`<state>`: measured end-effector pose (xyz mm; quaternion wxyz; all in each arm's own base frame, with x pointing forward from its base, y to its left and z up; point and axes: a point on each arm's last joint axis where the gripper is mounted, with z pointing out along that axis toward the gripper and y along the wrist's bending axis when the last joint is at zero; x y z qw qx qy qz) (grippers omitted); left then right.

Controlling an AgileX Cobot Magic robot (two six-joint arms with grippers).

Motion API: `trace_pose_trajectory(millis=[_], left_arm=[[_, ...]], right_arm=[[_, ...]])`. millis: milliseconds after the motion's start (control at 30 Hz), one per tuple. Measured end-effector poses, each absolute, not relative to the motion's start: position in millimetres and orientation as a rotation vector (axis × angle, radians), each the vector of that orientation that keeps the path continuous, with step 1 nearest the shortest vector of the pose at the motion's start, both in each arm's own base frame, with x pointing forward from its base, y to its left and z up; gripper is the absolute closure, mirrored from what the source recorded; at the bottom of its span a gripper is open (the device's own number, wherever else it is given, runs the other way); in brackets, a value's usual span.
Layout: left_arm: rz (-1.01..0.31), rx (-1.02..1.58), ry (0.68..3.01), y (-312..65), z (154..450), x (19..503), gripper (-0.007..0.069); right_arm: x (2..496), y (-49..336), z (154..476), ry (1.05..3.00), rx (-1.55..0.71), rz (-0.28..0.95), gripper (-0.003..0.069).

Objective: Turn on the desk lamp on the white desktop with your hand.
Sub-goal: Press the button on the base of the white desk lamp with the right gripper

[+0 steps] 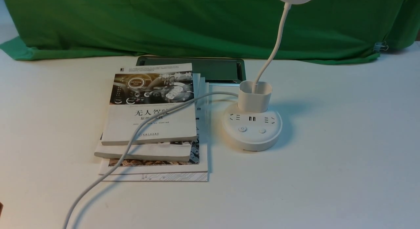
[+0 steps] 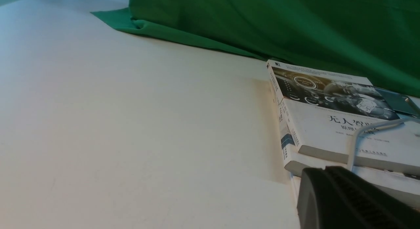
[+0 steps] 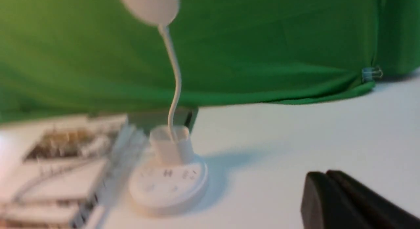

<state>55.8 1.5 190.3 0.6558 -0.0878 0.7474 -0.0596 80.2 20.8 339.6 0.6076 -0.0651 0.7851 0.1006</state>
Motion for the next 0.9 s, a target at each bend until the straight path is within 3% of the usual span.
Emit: trace_pose_trajectory(millis=[133, 267, 400, 567, 900], left_arm=[[-0.135, -0.199, 1.694, 1.5, 190.3, 55.8, 0.0604], [-0.14, -0.203, 1.694, 1.4, 190.3, 55.8, 0.0604], [-0.14, -0.203, 1.694, 1.4, 190.3, 55.8, 0.0604], [-0.14, -0.203, 1.694, 1.4, 190.3, 55.8, 0.0604], [-0.135, -0.198, 1.694, 1.5, 190.3, 55.8, 0.0604]], right_arm=[[118.4, 34.5, 382.7, 1.987, -0.45, 0.135, 0.0631], [155.2, 48.5, 389.3, 2.151, -0.646, 0.13, 0.0631], [204.7, 73.7, 363.5, 2.316, -0.848, 0.153, 0.0631], [259.0, 126.4, 329.3, 2.38, -1.088, 0.187, 0.0631], [338.9, 191.5, 275.5, 2.39, -1.206, 0.178, 0.0631]])
